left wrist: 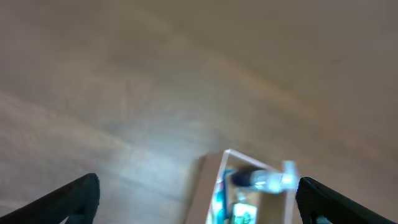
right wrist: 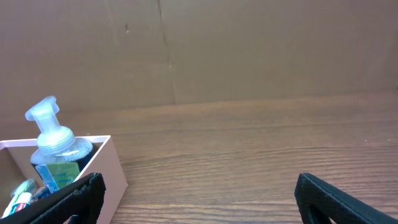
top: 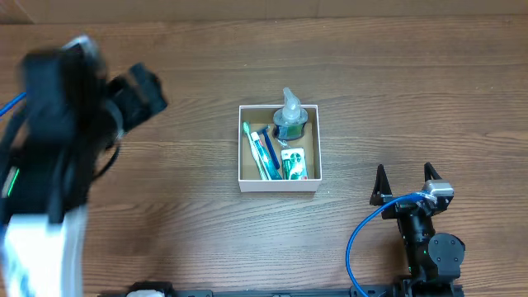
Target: Pack container
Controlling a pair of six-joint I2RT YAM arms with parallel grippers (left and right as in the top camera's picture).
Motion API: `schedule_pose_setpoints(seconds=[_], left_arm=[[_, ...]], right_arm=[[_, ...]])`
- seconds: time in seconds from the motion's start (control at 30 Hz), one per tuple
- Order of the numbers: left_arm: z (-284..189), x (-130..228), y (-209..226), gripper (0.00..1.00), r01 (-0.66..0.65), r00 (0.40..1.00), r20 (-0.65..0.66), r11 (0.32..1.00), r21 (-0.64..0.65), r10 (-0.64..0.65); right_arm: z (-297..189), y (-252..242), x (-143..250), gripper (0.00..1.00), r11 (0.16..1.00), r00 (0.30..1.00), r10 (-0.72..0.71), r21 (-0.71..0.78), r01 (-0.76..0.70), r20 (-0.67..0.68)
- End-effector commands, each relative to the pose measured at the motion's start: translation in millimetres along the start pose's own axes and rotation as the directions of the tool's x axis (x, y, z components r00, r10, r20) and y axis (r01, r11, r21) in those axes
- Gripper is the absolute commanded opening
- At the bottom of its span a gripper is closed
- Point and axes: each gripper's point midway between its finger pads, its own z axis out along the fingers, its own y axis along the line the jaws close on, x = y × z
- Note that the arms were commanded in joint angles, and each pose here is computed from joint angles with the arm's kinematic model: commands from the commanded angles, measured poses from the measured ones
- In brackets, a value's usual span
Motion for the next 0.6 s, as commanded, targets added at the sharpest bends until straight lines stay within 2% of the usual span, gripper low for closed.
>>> schedule_pose_setpoints(seconds=[0.0, 0.13, 0.33, 0.43, 0.57], left_arm=[[-86, -1, -5, 1.0, -0.031, 0.982, 0.187, 0.993, 0.113, 0.009], [-169, 14, 1, 1.0, -0.068, 0.932, 0.363, 0.974, 0.215, -0.015], [-272, 59, 25, 1.0, -0.146, 0.815, 0.574, 0.931, 0.335, -0.079], [-305, 86, 40, 1.0, -0.179, 0.763, 0.637, 0.912, 0.369, -0.108], [-314, 123, 70, 1.0, -0.159, 0.753, 0.649, 0.926, 0.343, -0.111]], right_arm=[[0, 0, 0, 1.0, 1.0, 1.0, -0.008, -0.003, 0.008, 0.012], [0, 0, 0, 1.0, 1.0, 1.0, -0.008, -0.003, 0.008, 0.012], [0, 0, 0, 1.0, 1.0, 1.0, -0.008, -0.003, 0.008, 0.012], [0, 0, 0, 1.0, 1.0, 1.0, -0.008, -0.003, 0.008, 0.012], [0, 0, 0, 1.0, 1.0, 1.0, -0.008, -0.003, 0.008, 0.012]])
